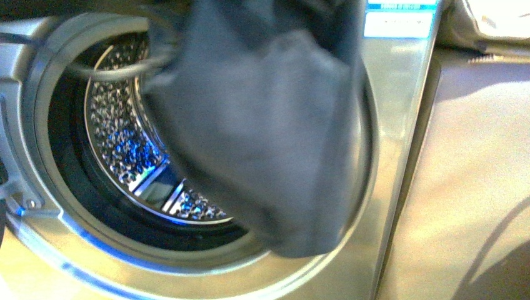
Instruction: Put clothes into washing machine
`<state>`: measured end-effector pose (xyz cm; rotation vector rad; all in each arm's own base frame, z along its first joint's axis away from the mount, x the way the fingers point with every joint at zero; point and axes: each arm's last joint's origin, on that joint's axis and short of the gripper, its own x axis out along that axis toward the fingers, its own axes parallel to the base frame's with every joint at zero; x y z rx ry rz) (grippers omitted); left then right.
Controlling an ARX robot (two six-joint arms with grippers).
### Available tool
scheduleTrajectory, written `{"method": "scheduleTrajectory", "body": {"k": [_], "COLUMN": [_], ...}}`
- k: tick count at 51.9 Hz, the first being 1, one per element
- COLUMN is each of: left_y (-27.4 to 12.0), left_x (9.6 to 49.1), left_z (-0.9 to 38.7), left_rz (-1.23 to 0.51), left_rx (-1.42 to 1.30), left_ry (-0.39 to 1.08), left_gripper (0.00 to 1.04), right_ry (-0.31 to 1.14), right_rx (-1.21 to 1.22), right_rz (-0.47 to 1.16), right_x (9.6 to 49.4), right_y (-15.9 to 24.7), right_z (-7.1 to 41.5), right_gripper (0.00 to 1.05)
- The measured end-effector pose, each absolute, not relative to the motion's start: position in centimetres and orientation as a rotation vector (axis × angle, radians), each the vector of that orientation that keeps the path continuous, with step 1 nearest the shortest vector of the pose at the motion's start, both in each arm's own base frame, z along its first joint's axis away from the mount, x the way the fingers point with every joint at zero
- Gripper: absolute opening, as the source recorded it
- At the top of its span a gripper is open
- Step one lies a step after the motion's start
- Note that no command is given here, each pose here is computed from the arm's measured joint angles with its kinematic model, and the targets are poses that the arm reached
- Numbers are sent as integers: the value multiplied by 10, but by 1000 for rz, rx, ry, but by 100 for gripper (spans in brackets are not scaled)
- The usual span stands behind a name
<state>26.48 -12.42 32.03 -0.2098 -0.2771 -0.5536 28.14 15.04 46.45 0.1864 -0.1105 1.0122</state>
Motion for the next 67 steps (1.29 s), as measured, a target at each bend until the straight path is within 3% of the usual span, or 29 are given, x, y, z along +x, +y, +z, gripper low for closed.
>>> {"method": "scheduleTrajectory", "body": {"k": [12,28,52,59,67], "left_y": [-96,-65,-27,-20,-18], "left_x": [243,246,236,244,252], "left_z": [324,321,282,274,265], "left_rz": [-538,-450,-351,-322,-300], "left_rx": [-182,-160,-177,-188,-197], "left_ry": [-293,-297,-256,-234,-208], "left_gripper": [7,7,7,7,7], "right_ry": [-116,-116,-116,-122,-141], "right_rx": [186,187,191,125,86], "right_rz": [1012,1012,995,489,227], "right_x": [280,280,280,279,268], "right_y": [150,150,150,154,140], "right_z": [466,466,466,467,462], "right_gripper": [54,98,97,97,97]}}
